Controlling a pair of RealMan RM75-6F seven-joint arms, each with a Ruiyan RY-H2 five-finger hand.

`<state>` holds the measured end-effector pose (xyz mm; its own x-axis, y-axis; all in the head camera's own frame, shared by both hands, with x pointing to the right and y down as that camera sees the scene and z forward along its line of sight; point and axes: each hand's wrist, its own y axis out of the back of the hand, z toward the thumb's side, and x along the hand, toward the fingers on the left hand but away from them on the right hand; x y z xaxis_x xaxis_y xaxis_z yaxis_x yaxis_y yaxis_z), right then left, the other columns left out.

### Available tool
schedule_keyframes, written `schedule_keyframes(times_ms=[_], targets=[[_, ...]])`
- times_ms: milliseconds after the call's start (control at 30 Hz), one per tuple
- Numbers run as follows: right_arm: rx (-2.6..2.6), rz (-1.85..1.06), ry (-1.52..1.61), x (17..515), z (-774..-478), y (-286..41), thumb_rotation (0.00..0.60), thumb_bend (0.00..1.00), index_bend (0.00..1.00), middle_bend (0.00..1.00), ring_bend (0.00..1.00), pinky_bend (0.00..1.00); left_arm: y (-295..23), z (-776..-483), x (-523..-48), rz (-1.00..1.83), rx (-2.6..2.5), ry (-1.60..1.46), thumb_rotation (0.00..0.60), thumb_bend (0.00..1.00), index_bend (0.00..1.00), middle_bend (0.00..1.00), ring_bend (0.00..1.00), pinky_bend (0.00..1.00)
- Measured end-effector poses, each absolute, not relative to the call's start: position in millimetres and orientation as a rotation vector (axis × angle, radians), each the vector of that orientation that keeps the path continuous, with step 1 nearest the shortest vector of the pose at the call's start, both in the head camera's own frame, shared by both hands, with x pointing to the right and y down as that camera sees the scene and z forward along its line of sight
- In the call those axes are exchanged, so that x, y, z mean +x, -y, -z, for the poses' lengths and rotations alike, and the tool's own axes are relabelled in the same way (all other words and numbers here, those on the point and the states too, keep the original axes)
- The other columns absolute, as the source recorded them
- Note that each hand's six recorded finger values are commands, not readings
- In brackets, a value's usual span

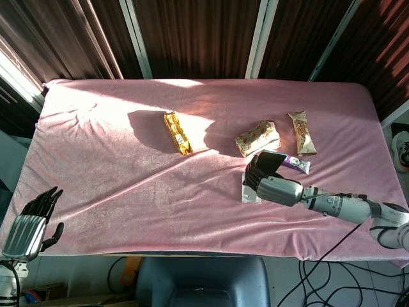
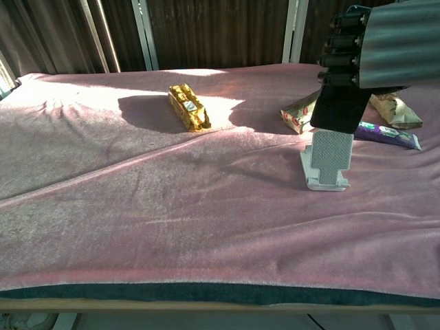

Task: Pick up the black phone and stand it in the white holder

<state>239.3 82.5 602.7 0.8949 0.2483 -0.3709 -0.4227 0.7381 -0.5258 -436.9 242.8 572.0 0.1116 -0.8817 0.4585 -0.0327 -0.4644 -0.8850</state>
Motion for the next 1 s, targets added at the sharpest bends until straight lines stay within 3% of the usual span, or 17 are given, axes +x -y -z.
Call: schedule_keyframes(times_ms=[267, 1000], targets=[[-0.621, -0.309, -0.398, 219.1, -609.6, -85.4, 0.6, 0.33, 1.0, 0.76, 0.63, 0.48, -243.8, -570.5, -437.2, 1.437, -1.646, -0.91, 0.6, 0.43, 0.0, 0.05, 0.1, 0.23], [-0.666, -0.326, -0.444, 226.5, -647.3, -111.8, 0.6, 0.33, 1.0, 0.76, 0.64, 0.48, -250.7, -571.6, -430.2, 1.417, -1.669, -0.864, 0.6, 0.43, 0.0, 0.05, 0.1, 0.23]])
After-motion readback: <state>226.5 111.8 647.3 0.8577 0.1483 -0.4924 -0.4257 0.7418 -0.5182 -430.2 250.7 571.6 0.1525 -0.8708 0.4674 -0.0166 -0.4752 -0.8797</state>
